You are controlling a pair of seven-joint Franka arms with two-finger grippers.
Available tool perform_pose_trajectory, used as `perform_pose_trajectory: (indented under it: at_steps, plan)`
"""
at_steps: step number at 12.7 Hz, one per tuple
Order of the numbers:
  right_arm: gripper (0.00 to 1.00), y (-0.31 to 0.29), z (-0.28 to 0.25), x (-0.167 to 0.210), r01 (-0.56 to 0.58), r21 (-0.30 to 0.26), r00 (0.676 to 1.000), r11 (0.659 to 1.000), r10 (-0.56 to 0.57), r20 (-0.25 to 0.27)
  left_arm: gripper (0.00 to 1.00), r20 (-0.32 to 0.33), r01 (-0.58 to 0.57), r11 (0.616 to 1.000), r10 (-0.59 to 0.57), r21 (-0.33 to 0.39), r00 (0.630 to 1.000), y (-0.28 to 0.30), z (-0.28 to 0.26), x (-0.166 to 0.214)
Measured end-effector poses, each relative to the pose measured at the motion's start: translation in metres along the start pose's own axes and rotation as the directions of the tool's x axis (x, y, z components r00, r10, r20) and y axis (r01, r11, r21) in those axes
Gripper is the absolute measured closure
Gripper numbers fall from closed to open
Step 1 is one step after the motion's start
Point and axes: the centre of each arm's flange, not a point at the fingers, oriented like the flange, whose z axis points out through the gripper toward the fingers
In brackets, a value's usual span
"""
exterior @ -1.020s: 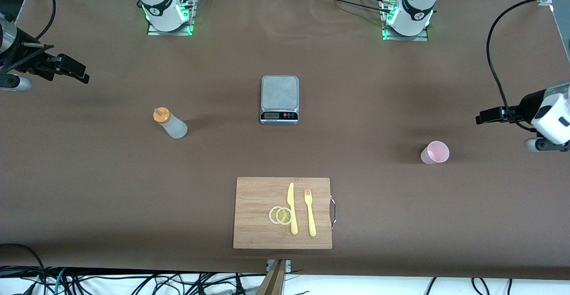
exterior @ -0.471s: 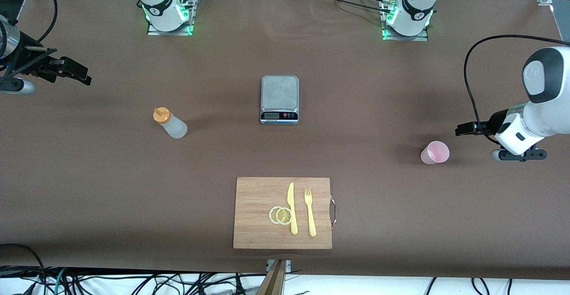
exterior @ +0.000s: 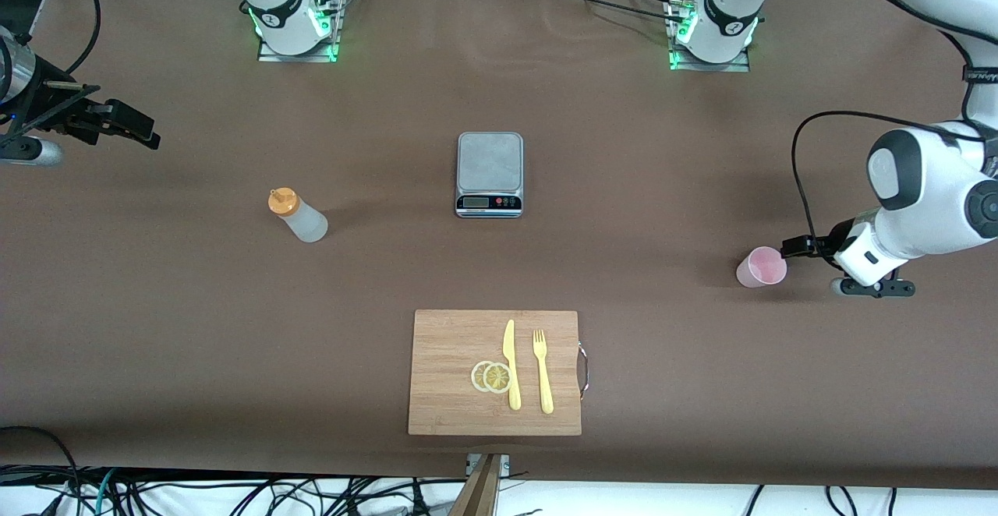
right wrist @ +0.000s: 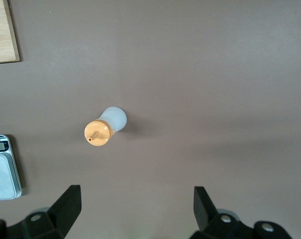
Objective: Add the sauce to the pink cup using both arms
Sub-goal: 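Reach the left gripper to the pink cup and grasp it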
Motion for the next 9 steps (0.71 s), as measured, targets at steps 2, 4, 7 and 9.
perform_pose_trajectory:
  at_steps: [2,4,7,9]
  plan:
    - [0.0,0.0,0.0,0.0,0.0,0.0,1.0,1.0,0.0,0.0,0.0,-0.011,0.0,1.0,0.0,0.003,1.0,-0.001,0.013,0.004]
    - [0.0,0.0,0.0,0.0,0.0,0.0,1.0,1.0,0.0,0.0,0.01,-0.012,0.0,1.0,0.0,0.004,1.0,-0.002,0.021,0.006]
    - [0.0,0.0,0.0,0.0,0.0,0.0,1.0,1.0,0.0,0.0,0.01,-0.002,-0.001,1.0,0.001,0.003,1.0,-0.001,0.032,0.006]
    - [0.0,0.0,0.0,0.0,-0.001,0.0,1.0,1.0,0.001,0.0,0.05,0.008,-0.007,1.0,0.007,0.0,1.0,0.003,0.038,0.005]
